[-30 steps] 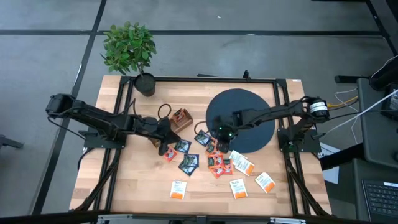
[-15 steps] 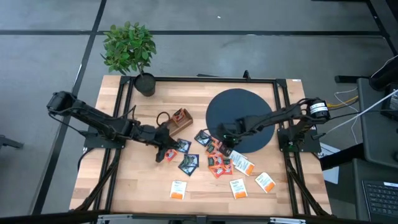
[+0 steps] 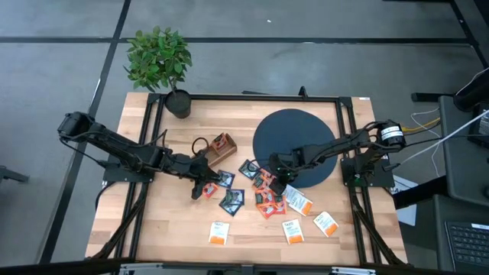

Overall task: Pick & Place Tea
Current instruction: Put the orange tea bag into the right section of the wooden organizer

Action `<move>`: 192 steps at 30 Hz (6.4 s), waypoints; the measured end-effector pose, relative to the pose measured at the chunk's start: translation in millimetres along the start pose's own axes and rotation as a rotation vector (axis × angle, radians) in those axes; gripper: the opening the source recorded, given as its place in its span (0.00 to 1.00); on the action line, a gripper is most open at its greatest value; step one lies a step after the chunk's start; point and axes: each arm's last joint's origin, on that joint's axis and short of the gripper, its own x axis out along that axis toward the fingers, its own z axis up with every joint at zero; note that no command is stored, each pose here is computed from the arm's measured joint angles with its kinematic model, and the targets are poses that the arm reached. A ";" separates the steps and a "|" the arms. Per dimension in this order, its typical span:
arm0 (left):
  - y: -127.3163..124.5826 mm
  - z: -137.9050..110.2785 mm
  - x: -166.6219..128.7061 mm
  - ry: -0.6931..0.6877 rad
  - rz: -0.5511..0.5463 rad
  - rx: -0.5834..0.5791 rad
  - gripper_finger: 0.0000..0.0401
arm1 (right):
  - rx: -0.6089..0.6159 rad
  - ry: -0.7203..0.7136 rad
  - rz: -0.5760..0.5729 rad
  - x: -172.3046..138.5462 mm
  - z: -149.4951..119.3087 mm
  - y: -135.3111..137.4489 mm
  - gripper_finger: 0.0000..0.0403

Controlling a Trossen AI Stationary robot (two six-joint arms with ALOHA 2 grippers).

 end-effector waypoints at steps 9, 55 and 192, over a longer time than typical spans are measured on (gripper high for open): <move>0.0 0.1 0.0 -0.001 0.000 0.000 0.17 | -0.014 -0.019 0.065 -0.2 3.5 4.7 0.55; 0.1 0.6 0.1 -0.005 0.003 0.008 0.16 | -0.044 -0.032 0.092 15.0 4.8 8.6 0.45; -109.2 -29.1 187.2 0.248 0.394 1.252 0.29 | -0.057 -0.187 -0.139 -28.4 -37.6 29.5 0.45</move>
